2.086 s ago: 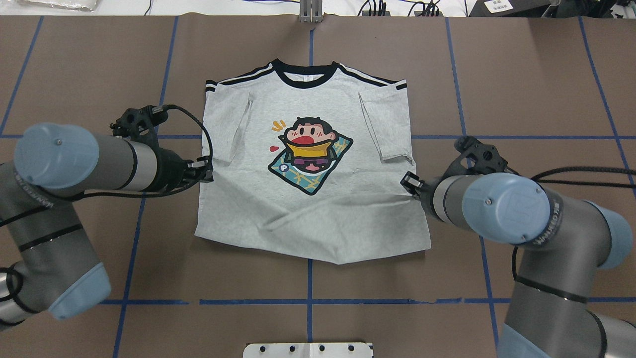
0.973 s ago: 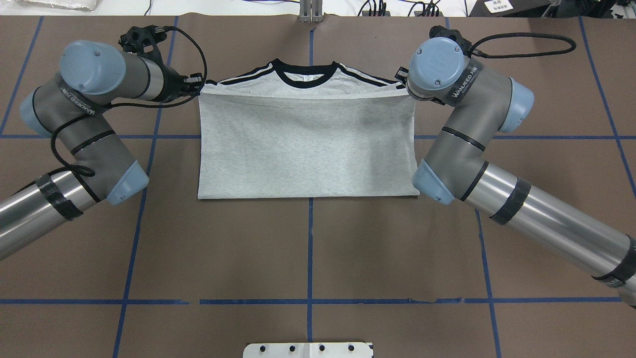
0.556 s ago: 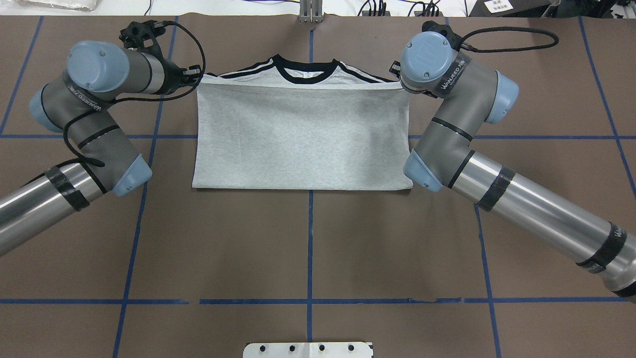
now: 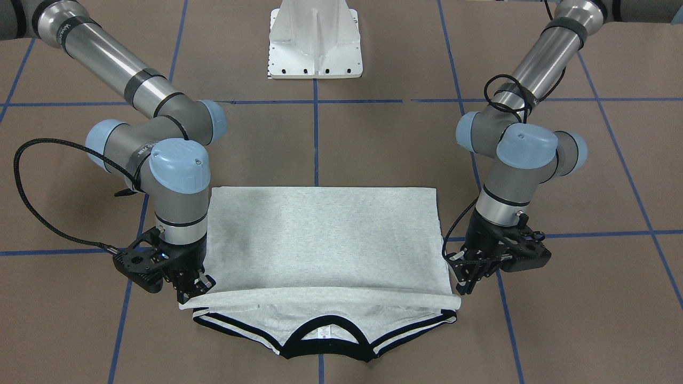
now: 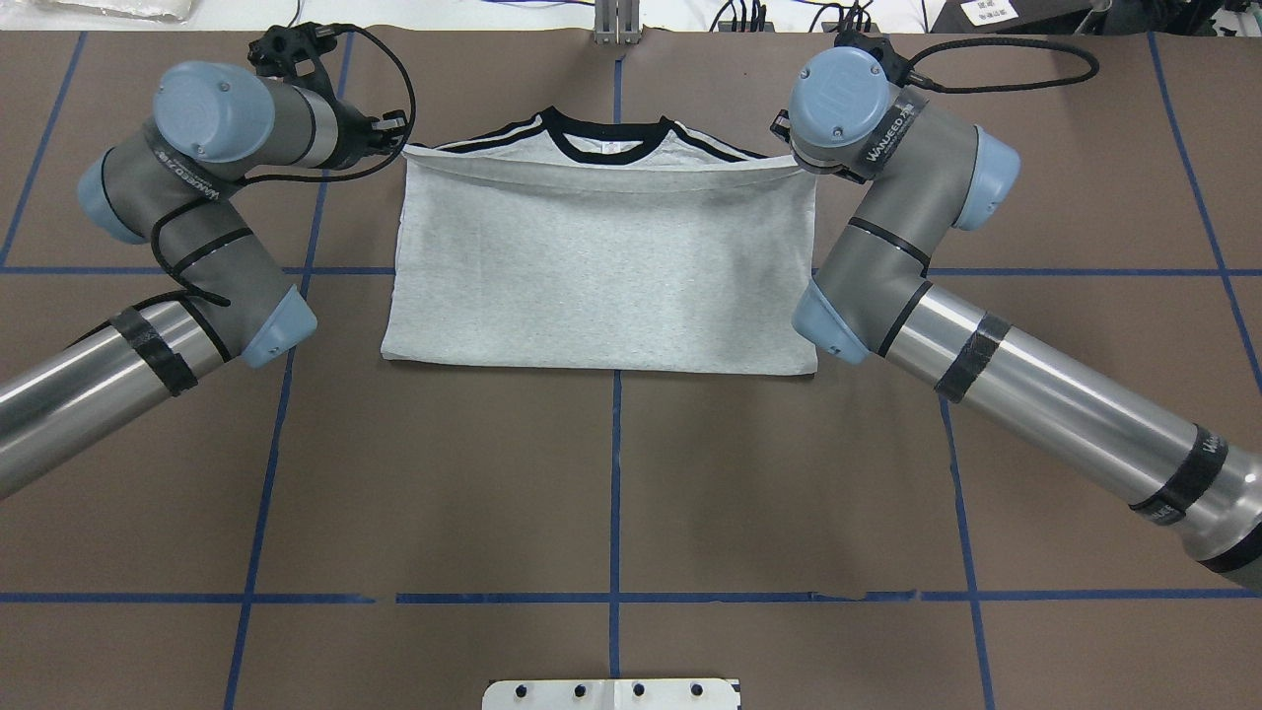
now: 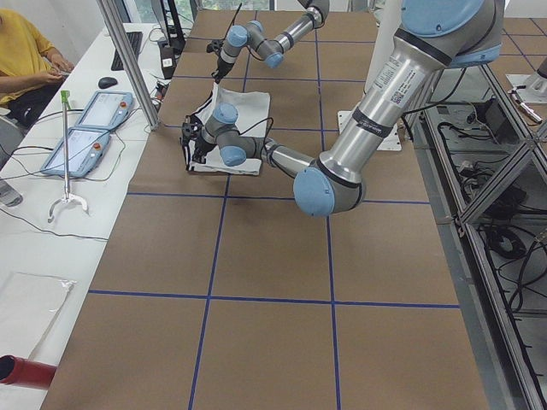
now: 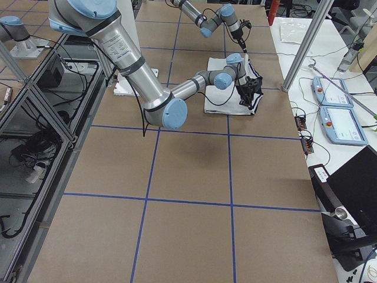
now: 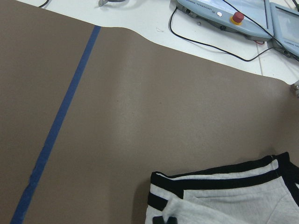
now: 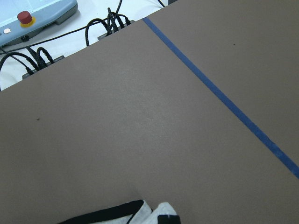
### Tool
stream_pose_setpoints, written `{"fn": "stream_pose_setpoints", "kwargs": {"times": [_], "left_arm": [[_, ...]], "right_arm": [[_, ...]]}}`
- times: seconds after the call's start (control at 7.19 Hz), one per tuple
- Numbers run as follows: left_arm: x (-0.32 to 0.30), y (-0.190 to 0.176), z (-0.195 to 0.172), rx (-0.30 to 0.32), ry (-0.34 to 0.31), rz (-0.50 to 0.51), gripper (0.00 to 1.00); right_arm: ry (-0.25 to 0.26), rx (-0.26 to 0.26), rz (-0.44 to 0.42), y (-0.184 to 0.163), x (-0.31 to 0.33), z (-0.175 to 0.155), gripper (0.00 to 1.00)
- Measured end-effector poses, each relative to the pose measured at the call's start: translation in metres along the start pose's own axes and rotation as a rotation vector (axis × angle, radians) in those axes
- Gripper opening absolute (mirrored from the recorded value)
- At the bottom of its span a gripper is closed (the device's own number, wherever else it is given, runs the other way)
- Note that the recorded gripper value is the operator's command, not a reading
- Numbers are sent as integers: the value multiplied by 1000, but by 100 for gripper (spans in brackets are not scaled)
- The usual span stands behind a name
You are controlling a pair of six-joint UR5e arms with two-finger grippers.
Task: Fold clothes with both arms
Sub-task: 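Open both grippers and raise them off the folded shirt, then move the right gripper to the folded shirt's nearest corner and grasp it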
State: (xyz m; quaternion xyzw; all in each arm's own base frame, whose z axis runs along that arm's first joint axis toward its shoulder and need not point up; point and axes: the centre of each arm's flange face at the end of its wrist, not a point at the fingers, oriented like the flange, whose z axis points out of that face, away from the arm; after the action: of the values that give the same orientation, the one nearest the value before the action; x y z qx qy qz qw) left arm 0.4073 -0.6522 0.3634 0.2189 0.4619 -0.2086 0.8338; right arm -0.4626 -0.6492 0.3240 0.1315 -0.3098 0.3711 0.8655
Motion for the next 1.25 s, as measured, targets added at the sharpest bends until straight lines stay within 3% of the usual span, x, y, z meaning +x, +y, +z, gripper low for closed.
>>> {"fn": "stream_pose_setpoints", "kwargs": {"times": [0.28,0.7,0.97,1.25], "left_arm": [[-11,-13,1,18,-5,-7,44],[-19,-16,0,25,14,-8,46],[-20,-15,-1,25,27,-6,46],[-20,-14,-1,24,30,-6,47]], "right_arm": [[-19,-1,8,-3,-8,-10,43],[-90,-92,31,4,6,-48,53],[-117,-163,50,57,69,-70,57],[-103,-239,83,121,116,-80,61]]}}
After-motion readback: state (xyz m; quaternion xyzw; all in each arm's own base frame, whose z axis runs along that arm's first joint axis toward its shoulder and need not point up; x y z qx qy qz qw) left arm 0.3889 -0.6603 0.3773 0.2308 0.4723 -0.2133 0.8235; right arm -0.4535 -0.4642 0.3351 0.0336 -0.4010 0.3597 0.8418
